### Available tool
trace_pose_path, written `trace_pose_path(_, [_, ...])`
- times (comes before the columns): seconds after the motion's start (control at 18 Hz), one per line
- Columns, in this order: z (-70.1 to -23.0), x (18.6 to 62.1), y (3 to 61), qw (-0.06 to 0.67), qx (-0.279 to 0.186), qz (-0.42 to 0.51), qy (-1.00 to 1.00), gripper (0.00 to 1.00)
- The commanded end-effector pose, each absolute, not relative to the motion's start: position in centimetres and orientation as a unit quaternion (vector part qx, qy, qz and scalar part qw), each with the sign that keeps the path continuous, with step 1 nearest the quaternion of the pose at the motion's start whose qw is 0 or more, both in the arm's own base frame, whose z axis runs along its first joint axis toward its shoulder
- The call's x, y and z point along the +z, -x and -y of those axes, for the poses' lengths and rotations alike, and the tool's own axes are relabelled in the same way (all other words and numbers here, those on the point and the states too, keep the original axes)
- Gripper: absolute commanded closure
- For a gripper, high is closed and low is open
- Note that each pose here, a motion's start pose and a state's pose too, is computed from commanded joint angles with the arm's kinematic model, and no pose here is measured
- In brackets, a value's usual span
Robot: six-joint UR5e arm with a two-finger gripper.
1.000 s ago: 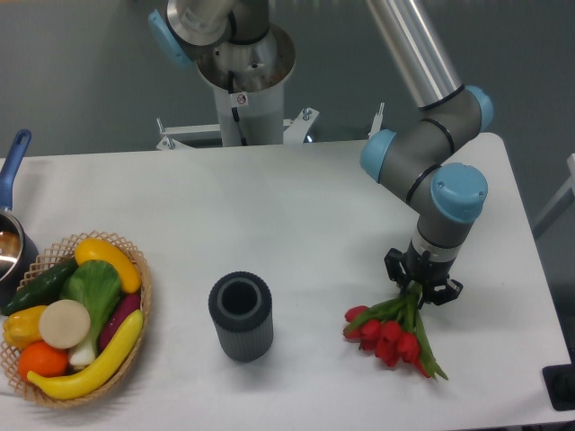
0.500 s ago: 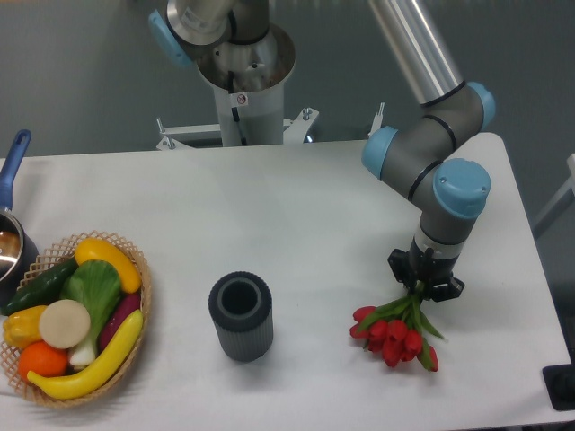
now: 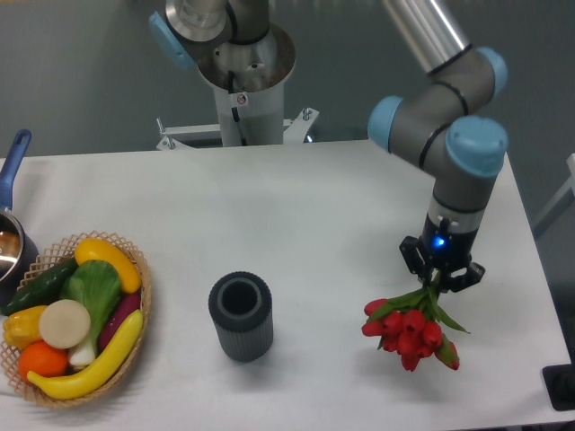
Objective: Pick up the flowers from the table
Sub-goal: 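Lift the gripped red tulips up off the table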
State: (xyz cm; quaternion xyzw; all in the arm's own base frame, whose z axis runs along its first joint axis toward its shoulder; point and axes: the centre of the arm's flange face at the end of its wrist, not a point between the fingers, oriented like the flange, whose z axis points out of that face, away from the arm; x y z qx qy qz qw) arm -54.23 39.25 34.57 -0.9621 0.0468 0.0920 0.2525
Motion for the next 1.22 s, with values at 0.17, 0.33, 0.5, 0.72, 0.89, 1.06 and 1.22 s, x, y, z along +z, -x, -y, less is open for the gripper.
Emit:
trace_pose_path(0.17, [-38.2, 38.0, 54.3, 0.345, 0.074, -0.032, 0.935, 0.73])
trace_pose_path(0.33, [-35.8, 41.3, 54.3, 0.430, 0.052, -0.009, 0.901, 0.73])
trace_pose_path(0.5, [-32.5, 44.1, 55.0, 0.482, 0.052, 0.013, 0.875, 0.73])
trace_pose_path(0.72, [-31.2, 45.4, 55.5, 0.547, 0.029, 0.007, 0.836, 0.73])
trace_pose_path(0.89, [-31.1, 45.6, 55.5, 0.557, 0.025, 0.004, 0.830, 0.73])
trace_pose_path(1.06, [-31.2, 45.4, 55.4, 0.558, 0.023, 0.005, 0.830, 0.73])
trace_pose_path(1.22, [-31.5, 45.5, 55.2, 0.559, 0.021, 0.002, 0.829, 0.73])
